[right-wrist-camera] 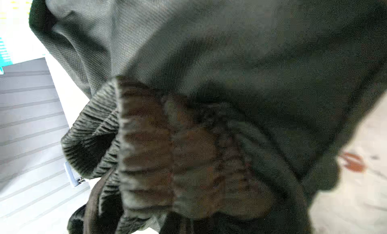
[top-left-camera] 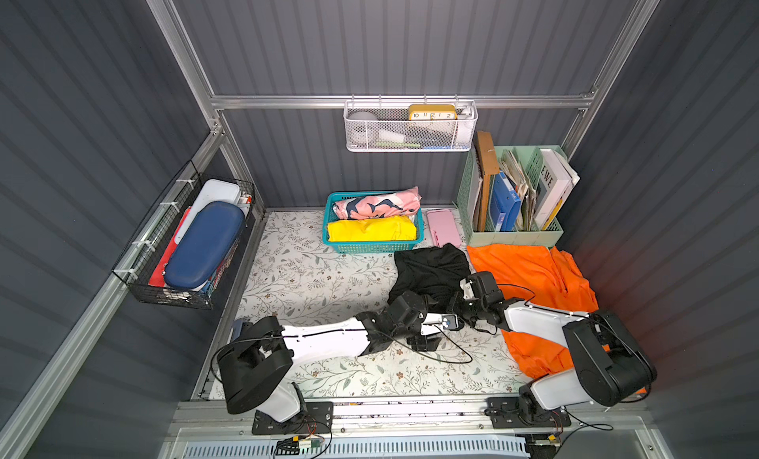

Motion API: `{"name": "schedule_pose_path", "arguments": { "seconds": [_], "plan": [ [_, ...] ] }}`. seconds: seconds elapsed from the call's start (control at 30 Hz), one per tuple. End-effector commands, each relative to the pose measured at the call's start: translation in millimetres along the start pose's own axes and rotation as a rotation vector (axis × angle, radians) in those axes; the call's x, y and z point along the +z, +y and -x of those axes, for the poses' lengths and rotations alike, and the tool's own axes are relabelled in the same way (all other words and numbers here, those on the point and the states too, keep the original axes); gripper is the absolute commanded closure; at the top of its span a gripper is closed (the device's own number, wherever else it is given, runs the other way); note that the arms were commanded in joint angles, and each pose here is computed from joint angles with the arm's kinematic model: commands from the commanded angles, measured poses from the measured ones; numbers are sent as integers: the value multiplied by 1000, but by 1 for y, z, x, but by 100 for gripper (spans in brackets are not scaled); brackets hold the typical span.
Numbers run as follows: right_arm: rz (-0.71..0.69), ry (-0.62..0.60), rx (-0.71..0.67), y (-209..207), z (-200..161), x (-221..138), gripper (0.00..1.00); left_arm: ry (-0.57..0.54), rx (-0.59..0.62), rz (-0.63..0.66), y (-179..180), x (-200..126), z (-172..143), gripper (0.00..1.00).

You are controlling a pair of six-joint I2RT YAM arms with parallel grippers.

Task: Roll up the shorts
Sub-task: Roll the shorts at the center of the board.

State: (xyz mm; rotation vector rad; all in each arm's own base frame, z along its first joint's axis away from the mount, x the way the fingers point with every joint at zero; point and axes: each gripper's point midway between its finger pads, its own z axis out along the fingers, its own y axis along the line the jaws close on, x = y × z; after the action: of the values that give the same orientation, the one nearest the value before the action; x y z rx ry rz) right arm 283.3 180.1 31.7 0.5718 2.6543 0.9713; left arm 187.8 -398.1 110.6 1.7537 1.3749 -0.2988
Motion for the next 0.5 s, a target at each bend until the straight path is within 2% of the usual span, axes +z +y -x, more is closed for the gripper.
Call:
{"name": "schedule_pose_path", "arguments": {
  "seconds": [0.0, 0.13, 0.27, 0.47],
  "plan": [
    [-2, 10, 17, 1, 1, 0, 100, 64, 68, 13, -5, 14, -12, 0],
    [4, 6, 19, 1, 2, -3, 100, 39, 74, 28, -5, 16, -11, 0],
    [10, 9, 17, 2, 2, -3, 100, 74, 86, 51, -2, 28, -23, 0],
    [12, 20, 24, 0, 1, -3, 100, 101, 47, 6, -6, 45, -37, 0]
  ]
}}
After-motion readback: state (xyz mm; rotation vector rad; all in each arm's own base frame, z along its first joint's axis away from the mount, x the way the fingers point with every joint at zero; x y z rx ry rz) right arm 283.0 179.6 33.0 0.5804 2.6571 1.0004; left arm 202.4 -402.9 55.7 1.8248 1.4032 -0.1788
